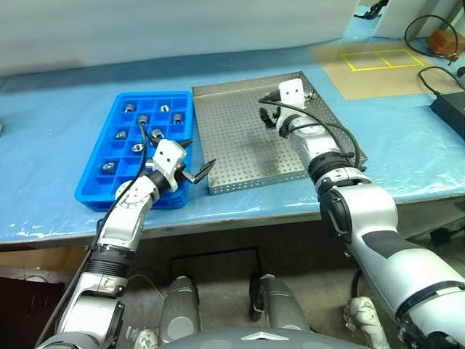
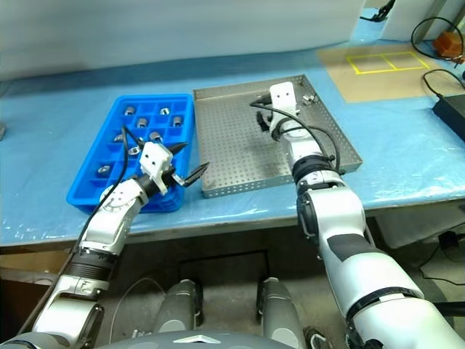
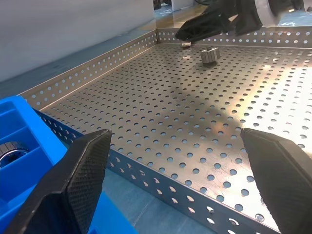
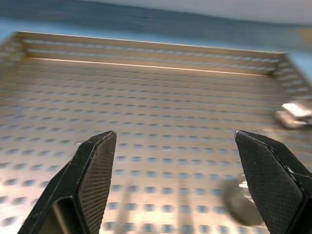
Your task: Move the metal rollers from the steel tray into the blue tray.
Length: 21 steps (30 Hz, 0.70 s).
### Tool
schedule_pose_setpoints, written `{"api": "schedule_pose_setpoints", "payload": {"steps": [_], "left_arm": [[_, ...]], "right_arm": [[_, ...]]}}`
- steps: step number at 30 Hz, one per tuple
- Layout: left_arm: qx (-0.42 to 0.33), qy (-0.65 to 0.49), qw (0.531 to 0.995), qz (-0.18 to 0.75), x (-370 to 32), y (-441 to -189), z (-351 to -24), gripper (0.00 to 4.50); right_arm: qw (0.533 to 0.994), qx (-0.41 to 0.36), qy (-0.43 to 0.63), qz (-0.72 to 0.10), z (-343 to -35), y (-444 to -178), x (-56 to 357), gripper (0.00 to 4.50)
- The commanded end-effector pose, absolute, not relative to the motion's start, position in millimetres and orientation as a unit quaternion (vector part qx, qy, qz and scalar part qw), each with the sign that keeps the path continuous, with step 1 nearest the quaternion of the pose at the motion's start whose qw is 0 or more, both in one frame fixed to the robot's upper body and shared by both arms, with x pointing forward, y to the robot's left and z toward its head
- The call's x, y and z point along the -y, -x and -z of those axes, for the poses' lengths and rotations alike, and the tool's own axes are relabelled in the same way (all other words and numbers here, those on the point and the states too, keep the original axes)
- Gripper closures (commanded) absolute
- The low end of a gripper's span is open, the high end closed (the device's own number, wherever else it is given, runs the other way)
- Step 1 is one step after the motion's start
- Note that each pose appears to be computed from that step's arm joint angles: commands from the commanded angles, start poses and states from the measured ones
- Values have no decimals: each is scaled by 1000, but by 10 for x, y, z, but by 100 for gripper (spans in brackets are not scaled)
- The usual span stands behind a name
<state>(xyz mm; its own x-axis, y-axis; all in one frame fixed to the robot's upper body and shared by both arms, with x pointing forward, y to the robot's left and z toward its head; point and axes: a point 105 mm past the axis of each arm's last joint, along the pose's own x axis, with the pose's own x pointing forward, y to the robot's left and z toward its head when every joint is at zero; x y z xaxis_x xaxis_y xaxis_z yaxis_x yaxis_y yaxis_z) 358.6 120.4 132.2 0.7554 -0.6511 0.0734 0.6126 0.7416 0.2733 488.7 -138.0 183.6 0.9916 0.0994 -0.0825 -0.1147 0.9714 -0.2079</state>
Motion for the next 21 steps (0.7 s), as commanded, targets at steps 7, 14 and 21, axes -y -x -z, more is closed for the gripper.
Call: {"api": "schedule_pose_setpoints", "payload": {"steps": [7, 14, 21], "left_arm": [[96, -122, 929, 337, -1194, -3568, -1406, 0], [93, -129, 927, 340, -1158, -3537, -1441, 0], [93, -130, 926, 341, -1120, -3509, -1496, 0]], "right_arm": [[993, -46, 101, 43, -1986, -4916, 1548, 52], [991, -96, 62, 67, -1822, -4888, 1571, 52], [989, -118, 28, 89, -1731, -4865, 1645, 52]]}}
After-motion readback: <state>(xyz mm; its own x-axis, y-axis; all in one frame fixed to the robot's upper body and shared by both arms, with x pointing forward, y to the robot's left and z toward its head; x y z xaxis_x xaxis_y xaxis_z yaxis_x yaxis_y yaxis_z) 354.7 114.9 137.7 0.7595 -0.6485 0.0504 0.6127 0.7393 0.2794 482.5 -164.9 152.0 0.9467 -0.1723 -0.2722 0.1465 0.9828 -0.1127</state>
